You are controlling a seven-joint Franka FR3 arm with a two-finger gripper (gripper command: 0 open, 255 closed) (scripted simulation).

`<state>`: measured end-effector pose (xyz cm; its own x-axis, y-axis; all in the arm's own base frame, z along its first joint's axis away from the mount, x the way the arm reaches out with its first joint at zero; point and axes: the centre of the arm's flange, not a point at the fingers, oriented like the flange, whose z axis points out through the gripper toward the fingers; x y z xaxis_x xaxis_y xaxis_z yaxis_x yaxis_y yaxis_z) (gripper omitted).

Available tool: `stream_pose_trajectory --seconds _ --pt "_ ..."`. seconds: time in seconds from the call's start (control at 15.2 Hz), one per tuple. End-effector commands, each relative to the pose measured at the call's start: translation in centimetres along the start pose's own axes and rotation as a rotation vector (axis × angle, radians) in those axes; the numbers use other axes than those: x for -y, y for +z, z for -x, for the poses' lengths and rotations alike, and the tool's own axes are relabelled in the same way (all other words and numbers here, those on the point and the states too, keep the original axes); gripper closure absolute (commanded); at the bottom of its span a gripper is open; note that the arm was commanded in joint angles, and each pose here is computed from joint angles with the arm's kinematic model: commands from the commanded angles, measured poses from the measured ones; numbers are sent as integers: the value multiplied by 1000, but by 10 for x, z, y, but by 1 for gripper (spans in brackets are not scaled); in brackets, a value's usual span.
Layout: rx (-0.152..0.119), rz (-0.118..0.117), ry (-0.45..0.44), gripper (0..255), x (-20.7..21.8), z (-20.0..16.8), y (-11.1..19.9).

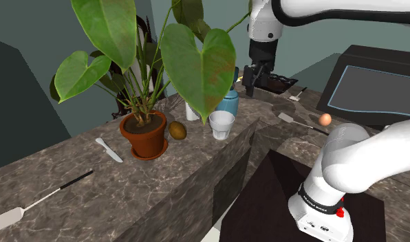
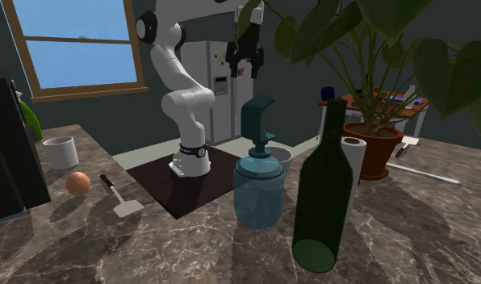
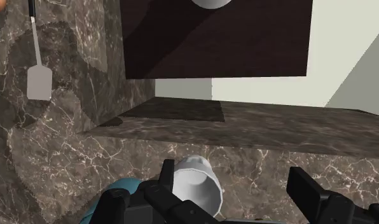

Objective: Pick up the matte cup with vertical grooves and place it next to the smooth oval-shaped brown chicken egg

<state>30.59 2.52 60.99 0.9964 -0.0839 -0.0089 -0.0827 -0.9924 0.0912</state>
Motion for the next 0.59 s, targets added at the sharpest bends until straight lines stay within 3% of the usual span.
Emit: stream_pose_trajectory --seconds 0.0,0.53 --pt "0 0 0 0 0 0 0" --pt "-36 -99 7 0 -51 -54 81"
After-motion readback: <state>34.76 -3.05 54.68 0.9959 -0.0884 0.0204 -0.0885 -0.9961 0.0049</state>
